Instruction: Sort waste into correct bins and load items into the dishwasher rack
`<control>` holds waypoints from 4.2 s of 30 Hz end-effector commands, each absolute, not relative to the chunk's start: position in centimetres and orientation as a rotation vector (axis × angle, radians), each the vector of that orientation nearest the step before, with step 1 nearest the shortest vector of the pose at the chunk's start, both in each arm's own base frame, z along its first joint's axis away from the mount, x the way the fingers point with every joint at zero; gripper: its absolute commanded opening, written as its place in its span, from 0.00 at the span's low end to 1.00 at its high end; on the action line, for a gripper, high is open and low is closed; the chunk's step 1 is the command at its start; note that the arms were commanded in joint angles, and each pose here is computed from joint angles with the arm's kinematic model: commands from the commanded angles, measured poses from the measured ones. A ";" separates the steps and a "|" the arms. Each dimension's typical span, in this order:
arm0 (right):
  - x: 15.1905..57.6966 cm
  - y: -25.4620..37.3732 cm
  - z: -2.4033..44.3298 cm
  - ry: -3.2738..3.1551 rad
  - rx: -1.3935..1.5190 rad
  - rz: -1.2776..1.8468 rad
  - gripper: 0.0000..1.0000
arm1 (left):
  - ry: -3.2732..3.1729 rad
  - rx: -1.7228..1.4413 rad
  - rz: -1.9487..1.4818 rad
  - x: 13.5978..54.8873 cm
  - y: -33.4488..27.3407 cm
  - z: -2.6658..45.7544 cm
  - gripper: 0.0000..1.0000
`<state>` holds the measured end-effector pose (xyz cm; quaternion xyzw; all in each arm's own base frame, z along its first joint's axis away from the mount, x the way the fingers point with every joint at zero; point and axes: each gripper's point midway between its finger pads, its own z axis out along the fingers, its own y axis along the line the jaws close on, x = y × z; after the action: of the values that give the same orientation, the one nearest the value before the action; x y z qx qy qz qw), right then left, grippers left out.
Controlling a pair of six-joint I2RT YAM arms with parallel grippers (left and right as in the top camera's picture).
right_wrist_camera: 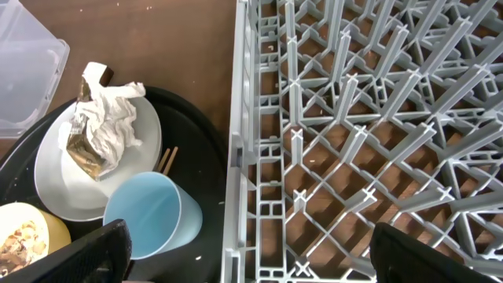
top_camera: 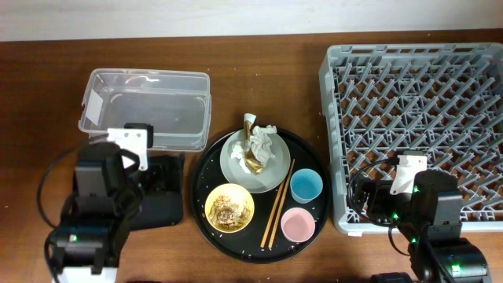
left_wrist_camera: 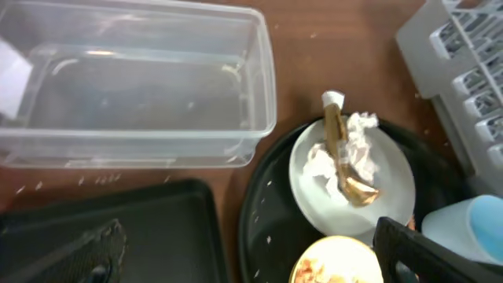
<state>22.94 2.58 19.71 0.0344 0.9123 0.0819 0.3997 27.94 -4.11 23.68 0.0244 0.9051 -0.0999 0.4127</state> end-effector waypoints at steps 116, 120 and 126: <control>22.2 2.8 19.7 2.340 0.090 0.223 0.98 | 2.372 0.085 -0.346 43.7 -11.4 15.4 0.54; 22.2 2.8 19.7 2.340 0.090 0.223 0.98 | 2.337 0.374 -0.382 41.7 -18.3 15.5 0.62; 22.1 2.8 19.7 2.341 0.090 0.223 0.98 | 2.495 0.555 -0.390 38.8 -24.4 7.2 0.71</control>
<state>22.02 2.65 18.87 0.0353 0.9224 0.0832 0.3755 39.45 -22.77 10.57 0.1860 0.9217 -0.1479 0.3067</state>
